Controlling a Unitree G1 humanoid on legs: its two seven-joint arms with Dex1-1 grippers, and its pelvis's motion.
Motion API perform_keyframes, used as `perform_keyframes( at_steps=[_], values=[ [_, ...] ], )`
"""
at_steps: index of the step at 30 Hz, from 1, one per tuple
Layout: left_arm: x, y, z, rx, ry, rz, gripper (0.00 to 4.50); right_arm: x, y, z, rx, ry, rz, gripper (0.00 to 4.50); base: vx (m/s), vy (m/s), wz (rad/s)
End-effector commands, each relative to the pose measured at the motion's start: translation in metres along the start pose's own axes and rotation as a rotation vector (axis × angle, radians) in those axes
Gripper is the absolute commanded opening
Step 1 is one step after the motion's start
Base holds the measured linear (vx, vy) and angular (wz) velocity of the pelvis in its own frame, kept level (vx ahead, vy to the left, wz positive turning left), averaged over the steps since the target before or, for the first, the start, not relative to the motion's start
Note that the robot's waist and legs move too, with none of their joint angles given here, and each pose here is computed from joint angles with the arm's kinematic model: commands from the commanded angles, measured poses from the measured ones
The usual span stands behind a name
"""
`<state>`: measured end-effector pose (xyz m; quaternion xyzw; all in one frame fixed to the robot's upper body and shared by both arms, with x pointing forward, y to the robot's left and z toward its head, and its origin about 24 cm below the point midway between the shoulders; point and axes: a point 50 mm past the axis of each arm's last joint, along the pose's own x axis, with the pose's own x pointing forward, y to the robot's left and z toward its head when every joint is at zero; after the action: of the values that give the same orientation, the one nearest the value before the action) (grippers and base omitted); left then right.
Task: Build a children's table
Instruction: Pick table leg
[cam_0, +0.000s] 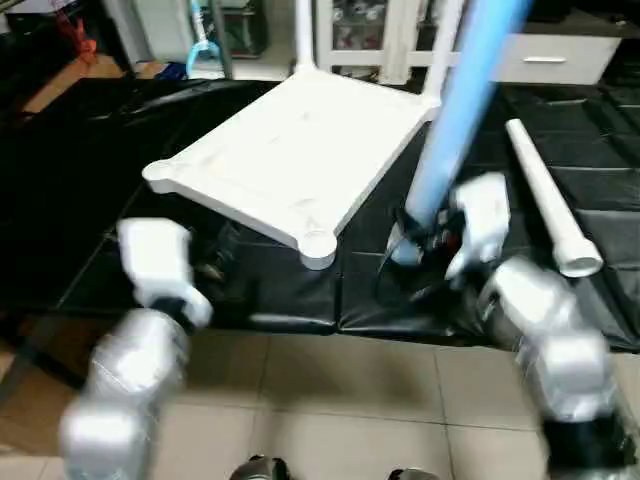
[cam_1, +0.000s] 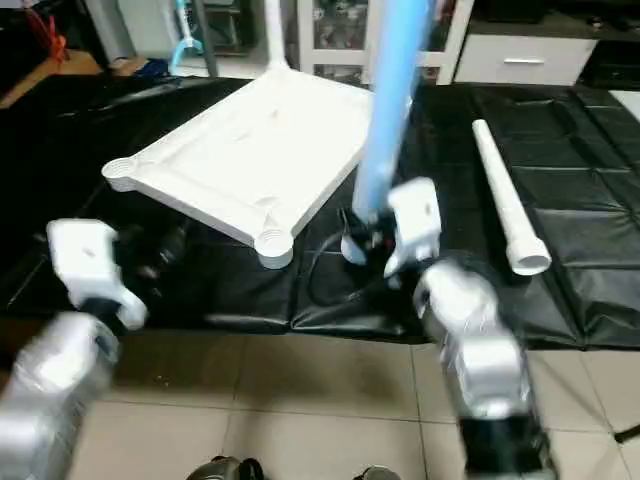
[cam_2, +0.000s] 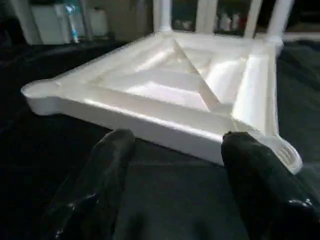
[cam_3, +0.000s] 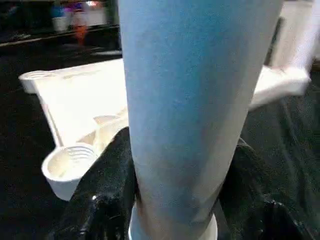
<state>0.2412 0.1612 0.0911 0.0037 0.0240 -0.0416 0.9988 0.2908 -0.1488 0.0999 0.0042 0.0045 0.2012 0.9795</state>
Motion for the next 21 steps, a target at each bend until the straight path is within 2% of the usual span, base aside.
perform_keyframes(
  at_steps=[1,3,6,13,19,21],
  values=[
    [0.000,0.001,0.002,-0.010,-0.048,0.034,3.21,-0.006,0.001,0.002,-0.043,-0.029,-0.003,1.86,0.000,0.000,0.00],
    [0.001,0.001,0.002,-0.005,-0.051,0.043,3.21,-0.009,0.002,-0.001,-0.053,-0.025,0.009,1.86,0.000,0.000,0.00],
    [-0.001,0.000,0.004,0.016,-0.079,0.041,3.21,-0.017,0.010,-0.004,0.001,-0.052,0.024,1.86,0.000,0.000,0.00],
    [-0.003,-0.003,0.004,0.002,-0.088,0.055,3.21,-0.020,0.015,-0.005,0.011,-0.059,0.037,1.86,0.000,0.000,0.00],
    [-0.001,-0.004,0.009,0.039,-0.116,0.038,3.21,-0.018,0.021,-0.006,0.047,-0.044,0.079,1.86,-0.051,-0.011,0.02],
    [-0.001,-0.005,0.010,0.066,-0.123,0.026,3.21,-0.017,0.022,-0.005,0.041,-0.039,0.089,1.86,0.120,-0.151,0.14]
  ],
)
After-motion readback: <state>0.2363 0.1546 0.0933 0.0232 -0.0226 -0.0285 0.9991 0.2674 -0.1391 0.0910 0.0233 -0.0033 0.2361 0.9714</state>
